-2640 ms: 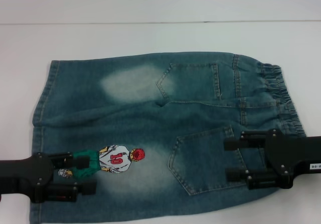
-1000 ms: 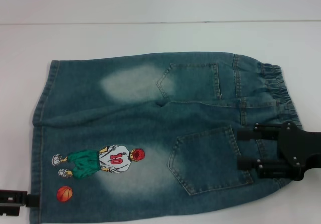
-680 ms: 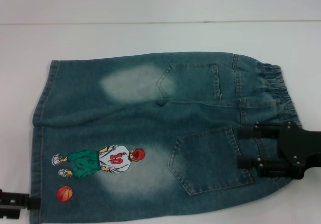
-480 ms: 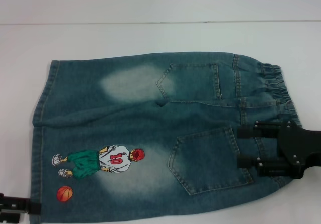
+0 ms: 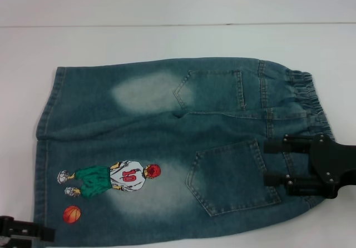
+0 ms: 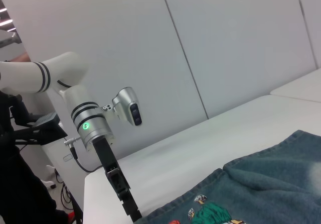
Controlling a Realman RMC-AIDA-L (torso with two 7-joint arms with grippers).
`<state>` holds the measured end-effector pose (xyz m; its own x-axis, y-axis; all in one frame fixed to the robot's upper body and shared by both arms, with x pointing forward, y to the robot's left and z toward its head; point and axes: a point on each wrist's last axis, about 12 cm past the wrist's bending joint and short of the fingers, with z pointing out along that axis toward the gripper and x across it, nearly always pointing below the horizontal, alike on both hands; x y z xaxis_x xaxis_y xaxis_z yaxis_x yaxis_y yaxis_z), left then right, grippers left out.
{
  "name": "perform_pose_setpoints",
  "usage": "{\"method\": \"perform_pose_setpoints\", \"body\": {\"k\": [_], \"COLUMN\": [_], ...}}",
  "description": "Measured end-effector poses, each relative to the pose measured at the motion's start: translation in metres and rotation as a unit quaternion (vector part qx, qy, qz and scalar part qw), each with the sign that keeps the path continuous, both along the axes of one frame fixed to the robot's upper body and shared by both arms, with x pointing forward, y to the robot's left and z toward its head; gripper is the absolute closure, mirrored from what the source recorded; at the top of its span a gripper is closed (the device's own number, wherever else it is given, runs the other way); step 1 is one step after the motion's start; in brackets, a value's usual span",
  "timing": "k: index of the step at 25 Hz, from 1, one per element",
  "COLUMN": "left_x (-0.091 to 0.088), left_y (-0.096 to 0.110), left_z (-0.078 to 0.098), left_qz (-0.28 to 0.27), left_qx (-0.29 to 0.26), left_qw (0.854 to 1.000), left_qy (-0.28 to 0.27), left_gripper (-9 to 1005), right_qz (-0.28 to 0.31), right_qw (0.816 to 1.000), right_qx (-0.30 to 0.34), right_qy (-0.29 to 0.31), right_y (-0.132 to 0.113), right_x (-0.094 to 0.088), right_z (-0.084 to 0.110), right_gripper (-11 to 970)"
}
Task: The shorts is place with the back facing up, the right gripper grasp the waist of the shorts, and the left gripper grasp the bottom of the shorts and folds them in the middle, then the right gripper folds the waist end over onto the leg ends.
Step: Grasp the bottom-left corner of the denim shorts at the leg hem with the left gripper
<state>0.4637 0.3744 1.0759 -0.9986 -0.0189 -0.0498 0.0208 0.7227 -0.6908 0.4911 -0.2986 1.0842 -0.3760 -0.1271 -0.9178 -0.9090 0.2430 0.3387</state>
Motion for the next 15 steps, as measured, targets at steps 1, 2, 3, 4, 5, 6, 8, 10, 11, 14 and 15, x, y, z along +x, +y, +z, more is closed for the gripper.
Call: {"method": "perform_pose_setpoints", "body": {"k": [1,2,3,4,5,6,8,10,11,14,15], "left_x": [0.001,0.002,0.003,0.005,0.006,0.007,0.011,0.013,0.014,0.016,0.016], "left_y": [-0.002,-0.005,-0.007,-0.009,-0.010,-0.011,-0.013,-0.014,-0.014,-0.016,-0.017], "left_z": [-0.001,-0.001,-0.002,-0.002,-0.001,-0.001,0.000,0.001,0.001,0.002,0.002], "left_qz": [-0.003,-0.009,-0.012,-0.016,-0.018,-0.019,-0.020,-0.020,-0.021,-0.024,-0.026], "left_qx": [-0.002,-0.002,-0.001,0.000,0.000,0.001,0.001,0.000,0.000,-0.001,-0.001], "left_qw": [1.000,1.000,1.000,1.000,1.000,1.000,1.000,1.000,1.000,1.000,1.000], "left_qy": [0.001,0.002,0.002,0.001,0.000,-0.001,-0.007,-0.011,-0.013,-0.015,-0.016], "left_gripper": [111,111,112,112,112,112,112,112,112,112,111], "right_qz": [0.000,-0.001,-0.001,-0.001,-0.001,-0.001,-0.001,-0.001,-0.001,-0.001,-0.001], "right_qw": [1.000,1.000,1.000,1.000,1.000,1.000,1.000,1.000,1.000,1.000,1.000], "right_qx": [0.000,0.000,0.001,0.001,0.001,0.001,0.001,0.001,0.001,0.002,0.002], "right_qy": [0.000,0.000,0.000,0.000,0.000,-0.001,-0.001,-0.001,-0.001,-0.001,-0.001], "right_y": [0.000,0.000,0.000,0.000,0.000,0.000,0.000,0.000,0.000,0.000,0.000], "right_x": [0.000,0.000,0.000,0.000,0.000,0.000,0.000,0.000,0.000,0.000,0.000], "right_z": [0.000,0.000,0.000,0.000,0.000,0.000,0.000,0.000,0.000,0.000,0.000], "right_gripper": [196,196,195,195,196,196,197,198,198,197,197]}}
